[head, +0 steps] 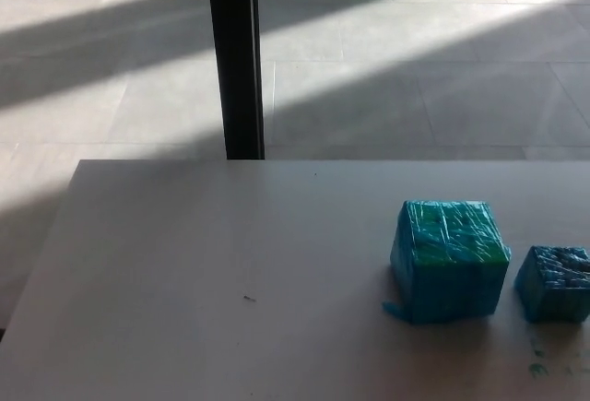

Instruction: The robot uses its right hand to pick up the small cube kept on the middle on the desk and place it on the bigger cube kept next to it

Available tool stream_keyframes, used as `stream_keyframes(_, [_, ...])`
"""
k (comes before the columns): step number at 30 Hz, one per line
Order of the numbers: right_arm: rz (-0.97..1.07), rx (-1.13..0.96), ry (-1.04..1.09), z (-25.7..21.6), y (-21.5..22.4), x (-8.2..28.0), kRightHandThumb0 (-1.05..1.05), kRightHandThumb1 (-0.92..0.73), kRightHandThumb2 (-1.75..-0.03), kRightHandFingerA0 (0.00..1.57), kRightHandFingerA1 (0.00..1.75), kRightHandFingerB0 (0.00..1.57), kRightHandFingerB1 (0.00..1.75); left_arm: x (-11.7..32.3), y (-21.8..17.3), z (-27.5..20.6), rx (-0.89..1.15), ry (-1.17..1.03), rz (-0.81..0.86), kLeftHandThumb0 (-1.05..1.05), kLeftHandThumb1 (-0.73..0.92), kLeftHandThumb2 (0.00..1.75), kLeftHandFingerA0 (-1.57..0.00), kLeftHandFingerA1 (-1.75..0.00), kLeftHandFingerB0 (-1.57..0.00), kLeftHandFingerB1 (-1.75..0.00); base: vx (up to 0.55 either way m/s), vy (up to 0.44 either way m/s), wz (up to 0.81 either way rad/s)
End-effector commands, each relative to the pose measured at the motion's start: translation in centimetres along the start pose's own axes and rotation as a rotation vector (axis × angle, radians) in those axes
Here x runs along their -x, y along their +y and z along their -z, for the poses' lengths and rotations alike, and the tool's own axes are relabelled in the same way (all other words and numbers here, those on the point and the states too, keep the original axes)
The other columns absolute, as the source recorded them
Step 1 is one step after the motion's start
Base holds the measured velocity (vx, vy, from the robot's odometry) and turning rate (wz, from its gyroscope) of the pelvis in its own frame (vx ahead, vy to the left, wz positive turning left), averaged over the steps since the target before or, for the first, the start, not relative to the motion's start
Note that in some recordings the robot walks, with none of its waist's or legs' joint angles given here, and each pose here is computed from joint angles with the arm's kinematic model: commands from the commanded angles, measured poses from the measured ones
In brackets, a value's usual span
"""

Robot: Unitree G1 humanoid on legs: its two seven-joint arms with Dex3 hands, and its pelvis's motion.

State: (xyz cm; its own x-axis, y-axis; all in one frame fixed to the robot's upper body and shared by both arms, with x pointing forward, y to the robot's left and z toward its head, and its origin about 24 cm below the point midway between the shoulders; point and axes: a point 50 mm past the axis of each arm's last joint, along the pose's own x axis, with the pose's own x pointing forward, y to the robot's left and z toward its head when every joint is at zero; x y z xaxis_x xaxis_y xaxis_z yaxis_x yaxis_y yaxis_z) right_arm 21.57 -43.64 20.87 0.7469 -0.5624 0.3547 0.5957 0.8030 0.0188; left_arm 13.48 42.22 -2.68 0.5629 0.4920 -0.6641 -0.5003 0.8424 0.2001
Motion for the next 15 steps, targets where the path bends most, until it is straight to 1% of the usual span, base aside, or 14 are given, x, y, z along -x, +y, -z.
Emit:
stream_keyframes(1, [-0.258, 0.088, -0.046, -1.6, 5.3, 0.1, -0.31, -0.6, -1.08, 0.05, 0.52, 0.0, 0.49, 0.3, 0.9, -0.5, 0.008, 0.007, -0.008, -0.88, 0.88, 0.67, -0.39, -0.55, -0.36, -0.38, 0.0, 0.0, 0.0])
stream_keyframes(3, [-0.351, 0.14, -0.048, -1.6, 6.8, 0.4, -0.31, -0.61, -1.09, 0.05, 0.53, 0.0, 0.49, 0.3, 0.9, -0.6, 0.004, 0.003, -0.005, -0.89, 0.88, 0.67, -0.39, -0.55, -0.36, -0.38, 0.0, 0.0, 0.0])
stream_keyframes(4, [-0.383, 0.146, -0.028, -1.3, 7.7, 0.5, -0.32, -0.56, -1.06, 0.05, 0.52, 0.0, 0.48, 0.3, 0.9, -0.6, 0.01, 0.007, -0.013, -0.89, 0.86, 0.66, -0.41, -0.56, -0.38, -0.39, 0.0, 0.0, 0.0])
stream_keyframes(5, [-0.431, 0.186, -0.016, -1.0, 8.6, 0.7, -0.32, -0.57, -1.06, 0.04, 0.51, 0.0, 0.48, 0.3, 0.9, -0.6, 0.012, 0.007, -0.013, -0.95, 0.73, 0.83, -0.37, -0.57, -0.32, -0.43, 0.0, 0.0, 0.0])
stream_keyframes(6, [-0.472, 0.234, -0.009, -0.6, 9.2, 0.9, -0.32, -0.57, -1.06, 0.04, 0.51, 0.0, 0.48, 0.4, 0.9, -0.7, 0.005, 0.005, -0.004, -0.95, 0.73, 0.83, -0.37, -0.57, -0.32, -0.43, 0.0, 0.0, 0.0])
stream_keyframes(7, [-0.492, 0.252, 0.001, -0.2, 9.6, 0.9, -0.33, -0.53, -1.04, 0.04, 0.51, 0.0, 0.48, 0.4, 0.9, -0.7, 0.009, 0.003, -0.003, -0.89, 0.87, 0.66, -0.38, -0.54, -0.35, -0.39, 0.0, 0.0, 0.0])
stream_keyframes(8, [-0.533, 0.263, 0.014, 0.3, 10.0, 1.0, -0.32, -0.54, -1.04, 0.05, 0.52, 0.0, 0.49, 0.4, 0.9, -0.7, 0.009, 0.003, -0.003, -0.95, 0.73, 0.82, -0.37, -0.57, -0.32, -0.43, 0.0, 0.0, 0.0])
stream_keyframes(9, [-0.568, 0.306, 0.038, 0.7, 10.3, 1.0, -0.34, -0.48, -1.01, 0.03, 0.51, 0.0, 0.48, 0.4, 0.9, -0.7, 0.004, 0.005, -0.004, -0.94, 0.72, 0.82, -0.36, -0.56, -0.32, -0.43, 0.0, 0.0, 0.0])
stream_keyframes(10, [-0.591, 0.371, 0.067, 1.2, 10.7, 1.0, -0.35, -0.44, -1.0, 0.03, 0.51, 0.0, 0.48, 0.3, 0.9, -0.6, -0.002, 0.007, -0.009, -0.89, 0.88, 0.66, -0.4, -0.53, -0.36, -0.38, 0.0, 0.0, 0.0])
stream_keyframes(11, [-0.592, 0.379, 0.07, 1.3, 10.6, 1.0, -0.35, -0.44, -1.0, 0.03, 0.51, 0.0, 0.48, 0.3, 0.9, -0.7, -0.005, 0.007, -0.008, -0.89, 0.88, 0.66, -0.4, -0.53, -0.36, -0.38, 0.0, 0.0, 0.0])
stream_keyframes(12, [-0.595, 0.385, 0.081, 1.5, 10.7, 1.0, -0.64, -0.63, -0.6, 0.19, 0.38, 0.18, 0.27, 0.3, 0.9, -0.7, -0.005, 0.007, -0.009, -0.89, 0.88, 0.66, -0.4, -0.53, -0.37, -0.38, 0.0, 0.0, 0.0])
stream_keyframes(15, [-0.644, 0.44, 0.146, 2.9, 11.6, 1.0, -0.61, -0.63, -0.59, 0.23, 0.39, 0.21, 0.28, 0.3, 0.8, -0.8, 0.004, 0.005, -0.011, -0.89, 0.87, 0.66, -0.39, -0.54, -0.36, -0.39, 0.0, 0.0, 0.0])
